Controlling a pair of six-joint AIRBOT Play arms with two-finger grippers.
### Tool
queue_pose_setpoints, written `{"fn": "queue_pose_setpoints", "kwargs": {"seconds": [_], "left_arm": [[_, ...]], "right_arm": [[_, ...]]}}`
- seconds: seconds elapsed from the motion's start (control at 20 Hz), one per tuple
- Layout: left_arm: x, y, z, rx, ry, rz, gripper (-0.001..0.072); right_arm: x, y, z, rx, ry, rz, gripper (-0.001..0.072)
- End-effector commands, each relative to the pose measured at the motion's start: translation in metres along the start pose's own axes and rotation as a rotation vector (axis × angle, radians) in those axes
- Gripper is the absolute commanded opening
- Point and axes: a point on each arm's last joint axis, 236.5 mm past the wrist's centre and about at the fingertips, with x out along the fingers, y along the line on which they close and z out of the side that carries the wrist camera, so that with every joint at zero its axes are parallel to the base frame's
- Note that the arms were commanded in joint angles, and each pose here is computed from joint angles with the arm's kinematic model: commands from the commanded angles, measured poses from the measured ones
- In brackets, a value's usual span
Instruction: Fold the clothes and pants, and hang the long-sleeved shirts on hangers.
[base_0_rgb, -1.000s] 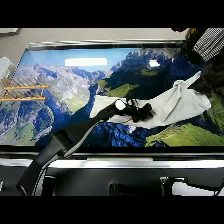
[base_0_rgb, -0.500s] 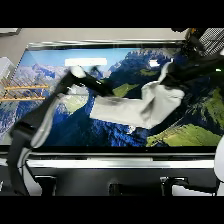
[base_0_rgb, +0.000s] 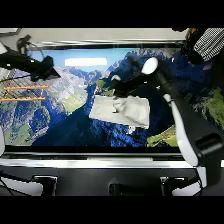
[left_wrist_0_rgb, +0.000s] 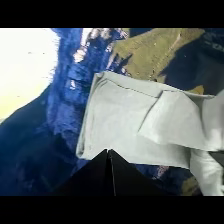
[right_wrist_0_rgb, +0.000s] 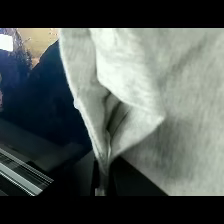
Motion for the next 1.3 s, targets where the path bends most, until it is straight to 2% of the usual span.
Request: {"fn": "queue_pose_setpoints", "kwargs": {"seconds": [0.0, 0.15, 0.3, 0.35, 0.45, 0.5, 0.55, 0.7, 0.8, 0.95, 1.0, 1.15, 1.25], "left_arm": [[-0.022, 0.019, -0.003, -0.004, -0.002, 0.030, 0.0023], [-0.017, 0.019, -0.008, -0.006, 0.019, 0.031, 0.0023], [-0.007, 0.018, -0.015, -0.006, 0.049, 0.033, 0.0023], [-0.005, 0.015, -0.017, -0.002, 0.057, 0.032, 0.0023], [-0.001, 0.011, -0.019, 0.007, 0.065, 0.029, 0.0023], [0.001, 0.008, -0.020, 0.012, 0.064, 0.026, 0.0024], [0.003, 0.005, -0.020, 0.019, 0.064, 0.024, 0.0023], [0.006, -0.003, -0.024, 0.035, 0.071, 0.018, 0.0023], [0.008, -0.005, -0.025, 0.040, 0.074, 0.017, 0.0023], [0.007, -0.007, -0.026, 0.044, 0.076, 0.016, 0.0023], [0.007, -0.006, -0.028, 0.044, 0.081, 0.018, 0.0023], [0.006, -0.005, -0.030, 0.058, 0.093, 0.020, 0.0023], [0.006, -0.005, -0.030, 0.072, 0.093, 0.020, 0.0023]], "right_arm": [[0.051, 0.019, -0.009, 0.034, 0.031, 0.050, 0.0033], [0.065, 0.016, -0.012, 0.038, 0.045, 0.042, 0.0034], [0.069, 0.017, -0.005, 0.056, 0.020, 0.054, 0.0104], [0.068, 0.023, -0.005, 0.068, 0.020, 0.078, 0.0183], [0.068, 0.039, -0.008, 0.092, 0.031, 0.139, 0.0292], [0.068, 0.046, -0.010, 0.089, 0.033, 0.161, 0.0393], [0.068, 0.052, -0.011, 0.074, 0.034, 0.181, 0.0457], [0.057, 0.059, -0.008, 0.060, 0.019, 0.205, 0.0465], [0.027, 0.054, 0.005, 0.036, -0.022, 0.212, 0.0505], [-0.052, 0.001, 0.029, 0.022, -0.076, 0.163, 0.0522], [-0.082, -0.027, 0.034, 0.031, -0.093, 0.126, 0.0572], [-0.151, -0.113, 0.038, 0.089, -0.134, 0.007, 0.0573], [-0.171, -0.159, 0.036, 0.155, -0.146, -0.016, 0.0628]]}}
